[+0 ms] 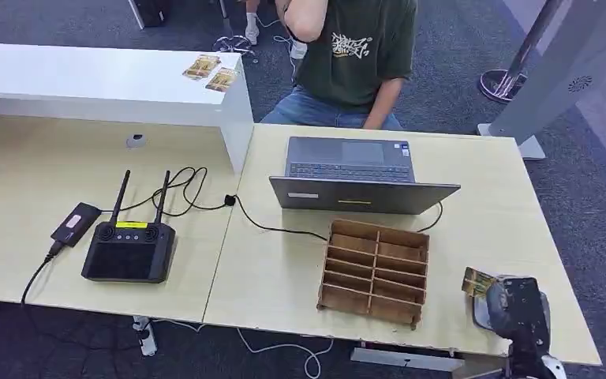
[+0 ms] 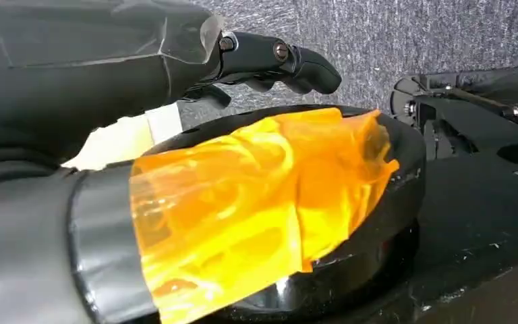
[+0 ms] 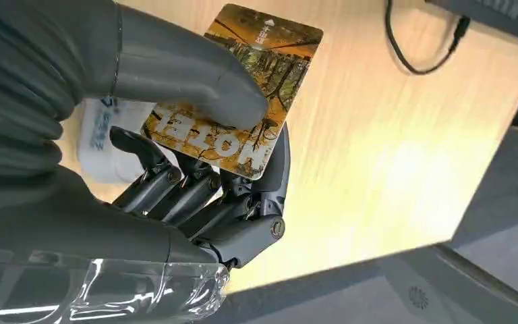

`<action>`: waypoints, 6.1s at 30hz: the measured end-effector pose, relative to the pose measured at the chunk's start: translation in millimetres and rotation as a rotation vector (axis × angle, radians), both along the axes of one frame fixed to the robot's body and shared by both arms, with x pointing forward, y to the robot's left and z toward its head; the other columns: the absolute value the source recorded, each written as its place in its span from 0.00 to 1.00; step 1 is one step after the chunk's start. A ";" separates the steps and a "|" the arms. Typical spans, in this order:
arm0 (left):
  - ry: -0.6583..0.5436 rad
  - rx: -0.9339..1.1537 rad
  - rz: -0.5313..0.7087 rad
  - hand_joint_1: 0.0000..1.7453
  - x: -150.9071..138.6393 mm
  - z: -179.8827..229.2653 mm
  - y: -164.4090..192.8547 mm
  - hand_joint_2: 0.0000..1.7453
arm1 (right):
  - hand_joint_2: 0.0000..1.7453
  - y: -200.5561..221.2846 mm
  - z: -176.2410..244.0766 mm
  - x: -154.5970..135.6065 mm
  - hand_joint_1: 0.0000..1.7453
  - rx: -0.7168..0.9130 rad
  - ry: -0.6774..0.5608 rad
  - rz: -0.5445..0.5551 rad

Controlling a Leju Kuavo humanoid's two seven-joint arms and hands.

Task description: Pass the card to the sensor for recognition and then transmit it.

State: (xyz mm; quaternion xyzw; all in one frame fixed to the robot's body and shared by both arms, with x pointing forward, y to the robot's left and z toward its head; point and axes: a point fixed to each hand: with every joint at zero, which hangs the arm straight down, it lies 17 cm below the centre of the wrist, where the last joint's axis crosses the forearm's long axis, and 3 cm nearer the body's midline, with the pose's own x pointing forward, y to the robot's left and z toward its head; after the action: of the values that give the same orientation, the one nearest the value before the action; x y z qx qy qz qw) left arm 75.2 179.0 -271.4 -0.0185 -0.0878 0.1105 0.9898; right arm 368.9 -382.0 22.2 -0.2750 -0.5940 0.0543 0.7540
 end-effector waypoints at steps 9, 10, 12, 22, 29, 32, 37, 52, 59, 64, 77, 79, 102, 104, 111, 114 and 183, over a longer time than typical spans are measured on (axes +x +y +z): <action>0.002 -0.002 -0.001 0.00 -0.1 -0.1 0.2 0.00 | 1.00 -10.9 -26.7 3.5 1.00 0.011 0.078 -0.025; 0.002 -0.002 -0.001 0.00 -0.2 -0.1 0.2 0.00 | 1.00 -13.9 -26.7 3.8 1.00 0.008 0.078 -0.031; 0.003 -0.002 -0.001 0.00 -0.3 -0.2 0.6 0.00 | 1.00 -23.5 -25.7 5.4 1.00 0.000 0.078 -0.048; 0.003 -0.001 -0.001 0.00 -0.5 -0.6 3.5 0.00 | 1.00 -85.5 -9.9 4.9 1.00 -0.077 0.066 -0.139; 0.002 -0.002 -0.001 0.00 -0.3 -0.6 3.7 0.00 | 1.00 -110.5 -2.1 2.1 1.00 -0.122 0.062 -0.177; 0.002 -0.003 -0.001 0.00 -0.5 -0.6 3.6 0.00 | 1.00 -122.4 3.5 0.9 1.00 -0.151 0.061 -0.189; 0.002 -0.004 0.000 0.00 -0.5 -0.7 3.8 0.00 | 1.00 -135.0 15.1 1.6 1.00 -0.174 0.046 -0.202; 0.001 -0.006 0.000 0.00 -0.3 -0.6 3.7 0.00 | 1.00 -115.0 11.2 11.7 1.00 -0.165 0.079 -0.136; 0.002 -0.006 -0.001 0.00 -0.4 -0.6 3.7 0.00 | 1.00 -104.4 3.3 15.1 1.00 -0.145 0.098 -0.107; 0.003 -0.009 -0.001 0.00 -0.4 -0.6 3.7 0.00 | 1.00 -87.8 -5.3 22.6 1.00 -0.123 0.121 -0.064; 0.006 -0.010 -0.001 0.00 -0.9 -1.0 5.7 0.00 | 1.00 -74.4 -33.6 22.3 1.00 -0.081 0.228 -0.013; 0.005 -0.011 -0.001 0.00 -0.9 -1.0 5.8 0.00 | 1.00 -75.1 -36.7 21.0 1.00 -0.076 0.240 -0.010; 0.016 -0.006 -0.001 0.00 -3.2 -2.3 11.5 0.00 | 1.00 -100.9 -76.4 5.3 1.00 -0.115 0.437 0.020; 0.016 -0.006 -0.001 0.00 -3.2 -2.3 11.5 0.00 | 1.00 -101.4 -76.3 5.6 1.00 -0.120 0.436 0.018; 0.016 -0.006 -0.001 0.00 -3.3 -2.3 11.5 0.00 | 1.00 -98.3 -72.5 9.2 1.00 -0.150 0.419 0.027; 0.016 -0.006 -0.001 0.00 -3.2 -2.3 11.5 0.00 | 1.00 -97.6 -67.0 12.3 1.00 -0.172 0.395 0.028; 0.008 -0.007 -0.002 0.00 0.2 0.1 -1.3 0.00 | 1.00 -17.0 227.9 -24.8 1.00 -1.170 -0.463 -0.287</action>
State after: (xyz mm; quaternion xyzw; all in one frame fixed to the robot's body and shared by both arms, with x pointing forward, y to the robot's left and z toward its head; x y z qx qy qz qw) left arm 75.4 177.8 -271.3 -0.0215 -0.0833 0.1098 0.9902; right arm 344.1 -399.0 250.2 -0.7220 -0.5709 0.2070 0.3315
